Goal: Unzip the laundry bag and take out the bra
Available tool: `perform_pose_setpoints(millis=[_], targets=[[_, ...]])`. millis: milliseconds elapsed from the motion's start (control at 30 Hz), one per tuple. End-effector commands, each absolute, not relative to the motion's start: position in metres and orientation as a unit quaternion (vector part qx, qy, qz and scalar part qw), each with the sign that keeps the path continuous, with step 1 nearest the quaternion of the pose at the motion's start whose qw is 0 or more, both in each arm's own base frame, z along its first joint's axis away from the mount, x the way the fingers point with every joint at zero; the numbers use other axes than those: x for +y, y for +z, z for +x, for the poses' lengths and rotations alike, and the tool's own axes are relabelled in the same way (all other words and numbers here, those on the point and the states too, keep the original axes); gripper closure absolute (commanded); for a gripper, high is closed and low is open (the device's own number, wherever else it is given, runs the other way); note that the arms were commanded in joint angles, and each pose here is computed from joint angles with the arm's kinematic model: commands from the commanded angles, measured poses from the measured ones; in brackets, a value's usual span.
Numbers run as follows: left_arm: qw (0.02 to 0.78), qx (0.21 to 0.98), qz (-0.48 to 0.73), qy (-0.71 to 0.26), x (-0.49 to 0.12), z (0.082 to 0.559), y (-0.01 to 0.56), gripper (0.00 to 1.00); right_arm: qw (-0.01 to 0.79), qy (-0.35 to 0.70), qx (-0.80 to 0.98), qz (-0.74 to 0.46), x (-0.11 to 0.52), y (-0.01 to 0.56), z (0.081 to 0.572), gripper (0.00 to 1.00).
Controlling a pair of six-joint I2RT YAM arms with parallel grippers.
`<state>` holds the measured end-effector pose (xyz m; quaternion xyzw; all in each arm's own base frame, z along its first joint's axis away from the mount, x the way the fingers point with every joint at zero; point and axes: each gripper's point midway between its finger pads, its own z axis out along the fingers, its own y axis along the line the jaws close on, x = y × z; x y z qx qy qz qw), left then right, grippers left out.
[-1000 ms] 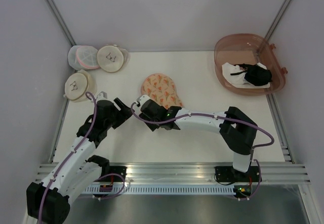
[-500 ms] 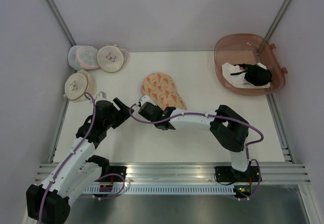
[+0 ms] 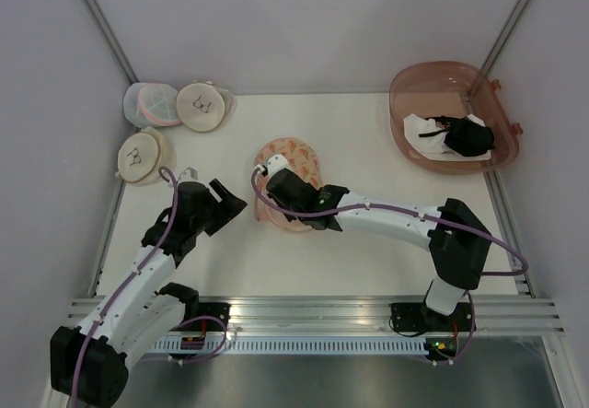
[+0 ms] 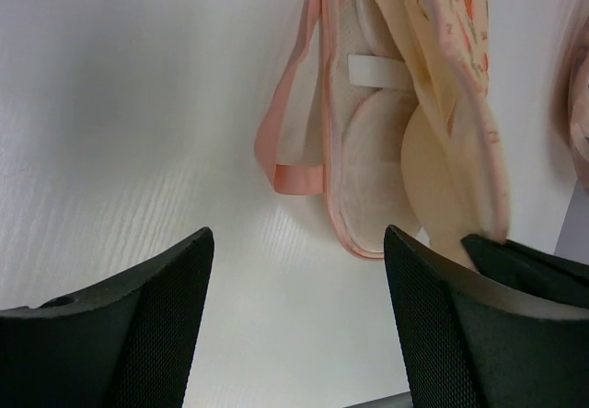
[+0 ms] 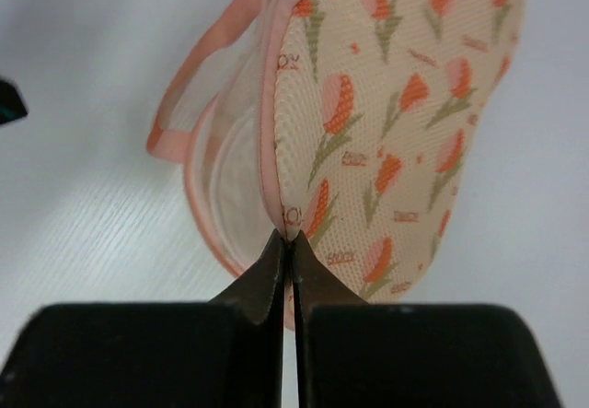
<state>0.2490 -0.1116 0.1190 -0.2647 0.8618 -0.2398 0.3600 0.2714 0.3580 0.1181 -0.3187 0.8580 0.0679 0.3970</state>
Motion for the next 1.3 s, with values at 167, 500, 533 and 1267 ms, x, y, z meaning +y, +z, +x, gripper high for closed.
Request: perform_pose_setpoints(millis=[167, 500, 533, 1267], targets=[[0.350, 0.859, -0.231, -0.294, -0.137, 0.265, 0.121, 0.23, 0.469, -0.015, 0.883, -0.015, 0.238, 0.146, 0.333, 0.99], [0.318, 0.866, -0.196, -0.332, -0.167, 0.294, 0.121, 0.26, 0.453, -0.045, 0.884, 0.109, 0.163, 0.112, 0.349, 0.99], [0.320, 0.864, -0.191, -0.337, -0.170, 0.298, 0.125, 0.26, 0.450, -0.032, 0.885, 0.112, 0.161, 0.109, 0.347, 0.99], [0.332, 0.866, -0.173, -0.331, -0.170, 0.305, 0.133, 0.27, 0.294, 0.489, 0.821, -0.019, 0.308, 0.162, 0.306, 1.00]])
